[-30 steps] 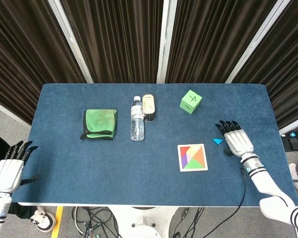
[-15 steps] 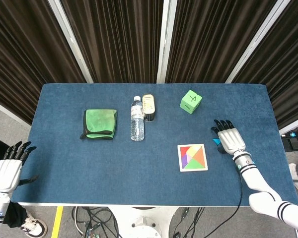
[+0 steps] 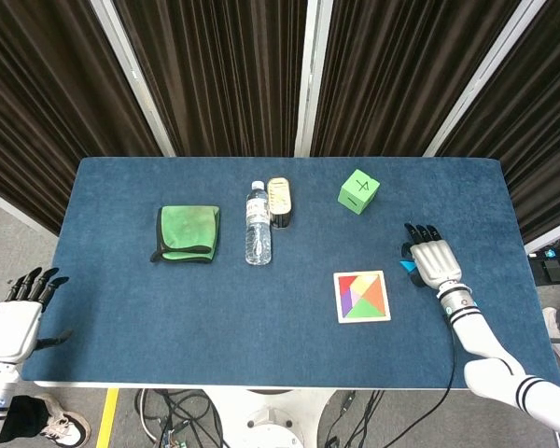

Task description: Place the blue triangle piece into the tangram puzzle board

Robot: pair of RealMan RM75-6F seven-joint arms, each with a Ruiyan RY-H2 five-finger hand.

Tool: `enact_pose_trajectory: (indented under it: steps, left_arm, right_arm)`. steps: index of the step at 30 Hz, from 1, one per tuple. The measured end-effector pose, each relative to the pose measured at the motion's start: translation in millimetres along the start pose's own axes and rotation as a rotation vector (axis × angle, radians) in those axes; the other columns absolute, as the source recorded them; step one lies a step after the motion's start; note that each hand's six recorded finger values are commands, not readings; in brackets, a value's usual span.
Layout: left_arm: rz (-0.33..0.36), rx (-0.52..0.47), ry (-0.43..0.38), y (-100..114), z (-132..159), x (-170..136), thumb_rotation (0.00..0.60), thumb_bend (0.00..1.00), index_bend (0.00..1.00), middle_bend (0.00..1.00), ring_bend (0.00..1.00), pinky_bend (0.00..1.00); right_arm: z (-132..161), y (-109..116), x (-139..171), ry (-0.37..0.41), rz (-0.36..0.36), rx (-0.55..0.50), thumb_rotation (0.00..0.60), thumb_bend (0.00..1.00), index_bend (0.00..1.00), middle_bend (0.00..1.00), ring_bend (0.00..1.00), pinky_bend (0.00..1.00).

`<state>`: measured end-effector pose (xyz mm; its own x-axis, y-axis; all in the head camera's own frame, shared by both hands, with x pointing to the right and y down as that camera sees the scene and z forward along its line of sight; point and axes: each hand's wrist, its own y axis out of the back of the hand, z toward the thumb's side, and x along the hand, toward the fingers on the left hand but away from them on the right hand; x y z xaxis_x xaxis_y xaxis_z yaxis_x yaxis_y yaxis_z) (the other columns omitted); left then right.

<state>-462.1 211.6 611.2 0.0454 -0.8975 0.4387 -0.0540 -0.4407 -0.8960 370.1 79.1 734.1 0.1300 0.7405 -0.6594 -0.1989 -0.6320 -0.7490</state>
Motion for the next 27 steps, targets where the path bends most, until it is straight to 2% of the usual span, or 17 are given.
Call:
enact_pose_trajectory:
  steps: [27]
  left_arm:
    - [-0.014, -0.003, 0.006, -3.8, -2.5, -1.4, 0.600, 0.04, 0.17, 0.10, 0.01, 0.11]
  right_arm:
    - [-0.7, -2.8, -3.2, -0.019, 0.014, -0.006, 0.600, 0.14, 0.53, 0.00, 0.00, 0.00]
